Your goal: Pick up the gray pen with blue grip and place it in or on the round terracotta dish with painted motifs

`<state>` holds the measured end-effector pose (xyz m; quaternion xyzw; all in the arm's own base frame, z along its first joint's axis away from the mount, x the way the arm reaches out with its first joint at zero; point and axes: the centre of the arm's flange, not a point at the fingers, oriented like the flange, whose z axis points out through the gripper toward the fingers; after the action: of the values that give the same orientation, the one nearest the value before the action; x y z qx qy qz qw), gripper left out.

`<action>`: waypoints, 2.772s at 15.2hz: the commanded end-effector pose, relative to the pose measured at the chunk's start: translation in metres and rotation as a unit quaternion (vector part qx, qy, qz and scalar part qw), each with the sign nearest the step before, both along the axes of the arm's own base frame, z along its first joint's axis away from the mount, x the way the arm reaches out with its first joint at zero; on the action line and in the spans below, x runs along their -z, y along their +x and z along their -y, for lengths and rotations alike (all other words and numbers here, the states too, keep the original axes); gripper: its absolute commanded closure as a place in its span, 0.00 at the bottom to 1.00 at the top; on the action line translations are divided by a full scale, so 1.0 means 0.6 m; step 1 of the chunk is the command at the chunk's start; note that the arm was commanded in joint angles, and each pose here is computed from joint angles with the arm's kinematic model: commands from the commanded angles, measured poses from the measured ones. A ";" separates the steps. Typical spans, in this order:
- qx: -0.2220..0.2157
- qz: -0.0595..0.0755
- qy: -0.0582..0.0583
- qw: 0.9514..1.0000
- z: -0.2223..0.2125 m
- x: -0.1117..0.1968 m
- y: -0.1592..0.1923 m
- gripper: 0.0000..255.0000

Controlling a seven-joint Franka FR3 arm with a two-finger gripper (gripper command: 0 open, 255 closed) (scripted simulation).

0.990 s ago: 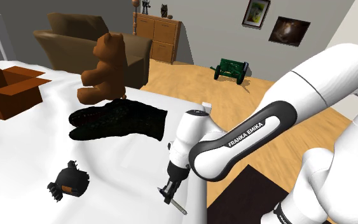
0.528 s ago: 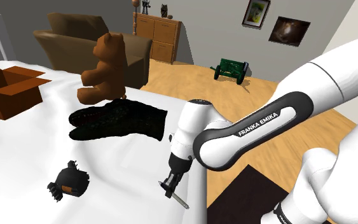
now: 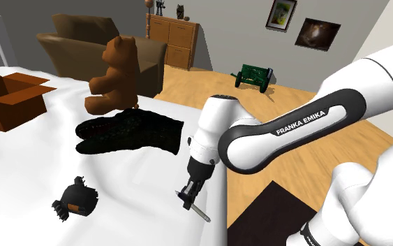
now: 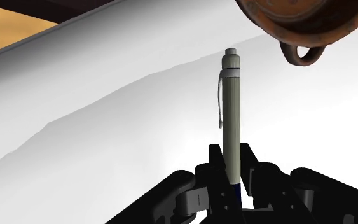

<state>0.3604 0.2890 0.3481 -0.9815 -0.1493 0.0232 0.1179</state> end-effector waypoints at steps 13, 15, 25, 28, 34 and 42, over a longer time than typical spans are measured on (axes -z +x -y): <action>0.000 0.000 0.000 1.000 -0.052 -0.065 -0.168 1.00; 0.000 0.000 0.000 1.000 -0.065 -0.068 -0.210 1.00; 0.000 0.000 0.000 1.000 -0.090 -0.022 -0.293 1.00; 0.000 0.000 0.000 1.000 -0.090 0.004 -0.293 1.00; 0.000 0.000 0.000 1.000 -0.090 0.057 -0.293 1.00; 0.000 0.000 0.000 1.000 -0.090 0.066 -0.293 1.00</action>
<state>0.1848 0.3431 0.3088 -0.9815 -0.1493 0.0234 0.1177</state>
